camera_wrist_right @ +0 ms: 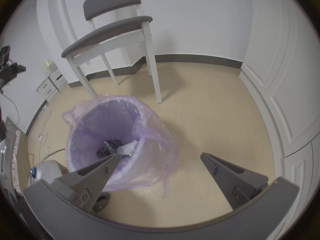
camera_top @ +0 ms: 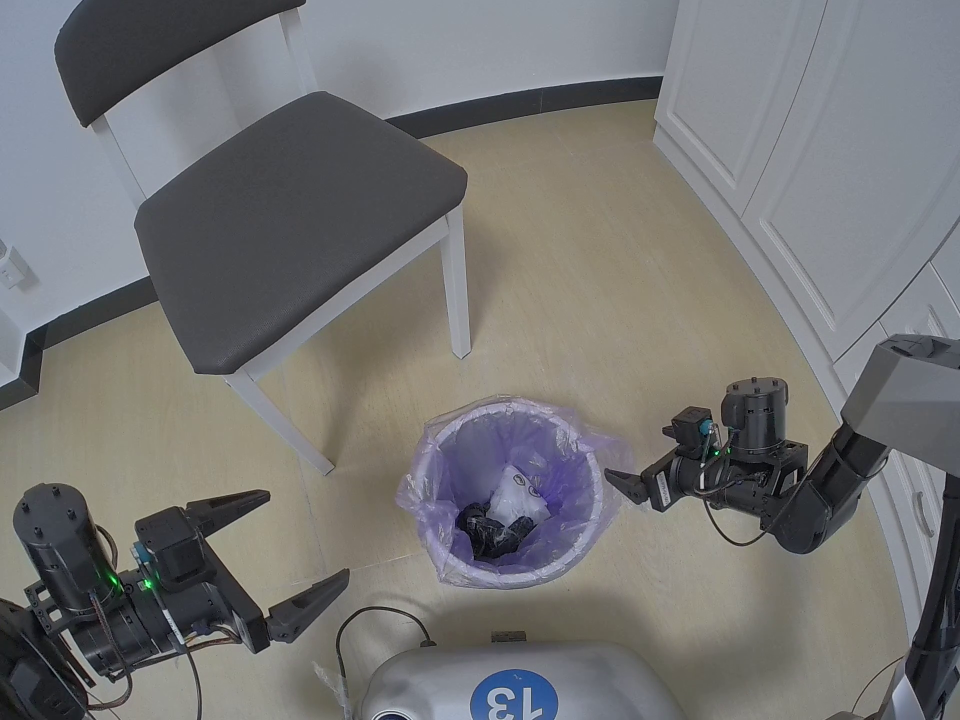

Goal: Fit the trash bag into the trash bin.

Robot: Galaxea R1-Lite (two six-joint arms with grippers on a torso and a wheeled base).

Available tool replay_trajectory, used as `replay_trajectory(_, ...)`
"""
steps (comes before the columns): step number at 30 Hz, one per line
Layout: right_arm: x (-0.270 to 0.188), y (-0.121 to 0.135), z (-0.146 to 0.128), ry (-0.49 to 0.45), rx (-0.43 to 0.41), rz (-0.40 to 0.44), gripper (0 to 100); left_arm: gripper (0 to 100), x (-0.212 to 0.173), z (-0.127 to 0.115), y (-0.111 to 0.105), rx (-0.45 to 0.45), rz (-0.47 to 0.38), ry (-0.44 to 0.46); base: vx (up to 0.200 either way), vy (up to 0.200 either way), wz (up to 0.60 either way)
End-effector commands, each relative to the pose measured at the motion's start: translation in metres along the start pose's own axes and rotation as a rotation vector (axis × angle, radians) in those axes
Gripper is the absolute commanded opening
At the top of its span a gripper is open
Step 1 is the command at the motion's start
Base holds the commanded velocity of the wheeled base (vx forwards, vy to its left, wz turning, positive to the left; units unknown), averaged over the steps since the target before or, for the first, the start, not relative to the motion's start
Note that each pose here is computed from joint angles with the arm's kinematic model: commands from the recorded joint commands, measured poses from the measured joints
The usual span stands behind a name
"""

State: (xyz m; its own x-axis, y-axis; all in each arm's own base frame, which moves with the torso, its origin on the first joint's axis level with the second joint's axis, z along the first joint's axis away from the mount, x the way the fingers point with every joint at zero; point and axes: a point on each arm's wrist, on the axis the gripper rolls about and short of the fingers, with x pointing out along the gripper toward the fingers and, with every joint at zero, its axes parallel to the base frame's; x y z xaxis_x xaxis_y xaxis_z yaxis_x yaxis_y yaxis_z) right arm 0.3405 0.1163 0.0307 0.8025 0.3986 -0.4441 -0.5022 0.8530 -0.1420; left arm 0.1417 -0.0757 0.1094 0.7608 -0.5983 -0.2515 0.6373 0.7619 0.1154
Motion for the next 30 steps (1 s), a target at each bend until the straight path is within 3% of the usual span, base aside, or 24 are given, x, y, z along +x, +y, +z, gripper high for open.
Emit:
replay_trajectory(1, 0.028, -0.024, -0.032, -0.003, 0.387, -0.026, 100, 100, 0.059, -0.019, 0.010, -0.121, 0.082, 0.132, 0.000, 0.000, 0.00)
replay_trajectory(3, 0.029, -0.020, -0.023, -0.041, 0.481, -0.017, 100, 100, 0.079, -0.022, 0.017, -0.161, 0.152, 0.147, 0.000, 0.000, 0.00)
replay_trajectory(5, 0.031, -0.021, -0.020, -0.059, 0.539, -0.017, 100, 100, 0.097, -0.027, 0.021, -0.180, 0.170, 0.170, 0.000, 0.000, 0.00)
replay_trajectory(7, 0.031, -0.021, -0.019, -0.060, 0.541, -0.017, 100, 100, 0.098, -0.028, 0.021, -0.180, 0.170, 0.173, 0.000, 0.000, 0.00)
replay_trajectory(10, 0.024, -0.024, -0.007, -0.096, 0.524, -0.052, 100, 100, 0.137, -0.054, 0.026, -0.203, 0.162, 0.267, 0.000, 0.000, 0.00)
replay_trajectory(14, 0.015, -0.018, -0.007, -0.082, 0.515, -0.065, 100, 100, 0.166, -0.064, 0.029, -0.254, 0.169, 0.275, 0.000, 0.000, 0.00)
replay_trajectory(20, 0.013, -0.018, -0.009, -0.075, 0.493, -0.089, 100, 100, 0.185, -0.059, 0.030, -0.308, 0.201, 0.330, 0.000, 0.000, 0.00)
replay_trajectory(22, 0.014, -0.018, -0.007, -0.083, 0.485, -0.094, 100, 100, 0.203, -0.039, 0.024, -0.381, 0.230, 0.330, 0.000, 0.000, 0.00)
replay_trajectory(27, 0.016, -0.015, -0.005, -0.087, 0.479, -0.086, 100, 100, 0.223, -0.033, 0.015, -0.362, 0.277, 0.389, 0.000, 0.000, 0.00)
replay_trajectory(30, 0.017, -0.015, -0.004, -0.090, 0.477, -0.084, 100, 100, 0.230, -0.028, 0.014, -0.363, 0.295, 0.381, 0.000, 0.000, 0.00)
